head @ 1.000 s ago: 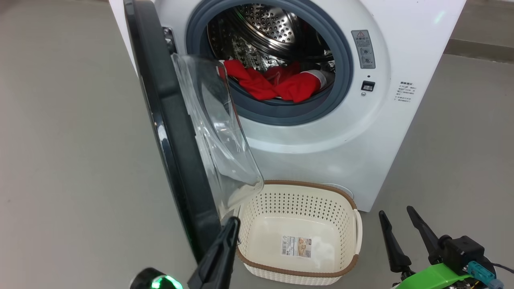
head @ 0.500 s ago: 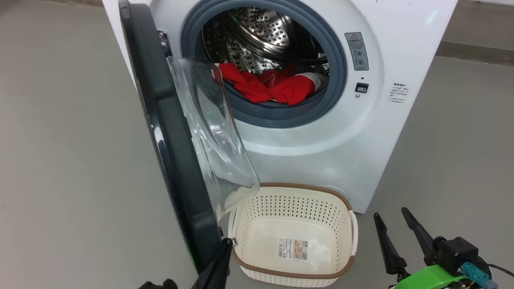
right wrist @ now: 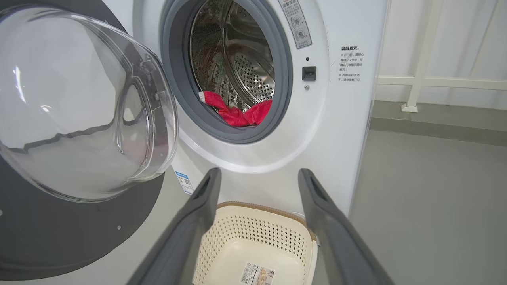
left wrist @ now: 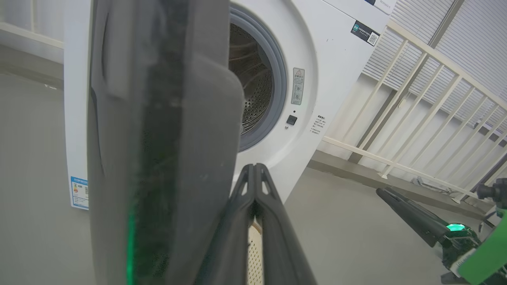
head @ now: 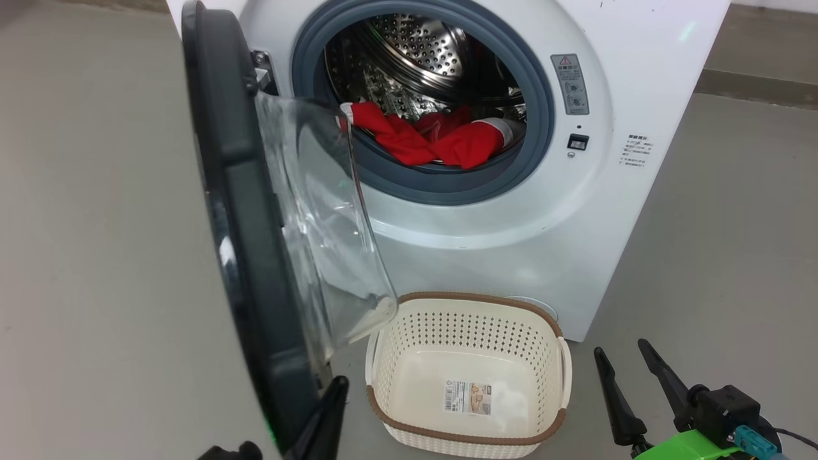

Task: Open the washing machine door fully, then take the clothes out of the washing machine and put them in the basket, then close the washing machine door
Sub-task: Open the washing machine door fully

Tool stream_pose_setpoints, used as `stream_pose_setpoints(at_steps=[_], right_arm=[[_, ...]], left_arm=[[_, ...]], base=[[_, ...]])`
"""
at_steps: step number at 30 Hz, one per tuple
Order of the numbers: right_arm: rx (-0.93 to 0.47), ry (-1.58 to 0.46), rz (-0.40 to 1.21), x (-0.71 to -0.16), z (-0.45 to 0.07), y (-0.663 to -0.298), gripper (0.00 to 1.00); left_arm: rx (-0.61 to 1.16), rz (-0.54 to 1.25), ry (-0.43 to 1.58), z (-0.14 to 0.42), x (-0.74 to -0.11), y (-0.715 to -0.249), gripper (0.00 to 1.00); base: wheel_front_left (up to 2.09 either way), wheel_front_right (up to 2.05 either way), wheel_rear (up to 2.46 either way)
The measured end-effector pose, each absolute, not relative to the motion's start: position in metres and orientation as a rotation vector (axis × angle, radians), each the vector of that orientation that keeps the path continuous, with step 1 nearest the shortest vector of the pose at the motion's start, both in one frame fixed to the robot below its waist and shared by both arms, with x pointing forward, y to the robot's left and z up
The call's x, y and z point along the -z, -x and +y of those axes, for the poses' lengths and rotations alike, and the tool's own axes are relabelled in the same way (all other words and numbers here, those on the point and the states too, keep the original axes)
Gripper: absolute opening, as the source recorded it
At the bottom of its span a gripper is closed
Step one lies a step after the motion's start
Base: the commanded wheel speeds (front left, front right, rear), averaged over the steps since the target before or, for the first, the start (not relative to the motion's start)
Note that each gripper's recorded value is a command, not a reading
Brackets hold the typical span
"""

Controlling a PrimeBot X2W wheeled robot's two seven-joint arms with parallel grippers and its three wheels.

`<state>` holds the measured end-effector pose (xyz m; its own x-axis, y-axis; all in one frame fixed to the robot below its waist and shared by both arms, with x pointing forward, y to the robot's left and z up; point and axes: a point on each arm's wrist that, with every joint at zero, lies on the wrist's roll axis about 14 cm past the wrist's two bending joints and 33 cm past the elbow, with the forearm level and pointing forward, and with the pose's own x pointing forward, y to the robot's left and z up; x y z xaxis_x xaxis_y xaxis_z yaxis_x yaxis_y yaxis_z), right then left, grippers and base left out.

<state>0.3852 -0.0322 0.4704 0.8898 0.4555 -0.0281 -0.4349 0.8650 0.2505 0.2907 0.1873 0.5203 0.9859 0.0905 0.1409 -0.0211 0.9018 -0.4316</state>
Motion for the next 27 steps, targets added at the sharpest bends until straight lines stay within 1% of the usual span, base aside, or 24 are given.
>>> stream_pose_setpoints(at_steps=[9,27], right_arm=[[-0.489,-0.247,0.109,-0.464,-0.024,-0.387,1.00],[-0.526,-0.237,0.128,-0.456,-0.011,-0.395,1.00]], left_arm=[[-0.177,-0.176,0.416,0.225,-0.519,-0.282,0.00],[-0.457,-0.181,0.359,0.303,-0.510,-0.247,0.00]], base=[[0.00,0.00,0.00],[0.00,0.00,0.00]])
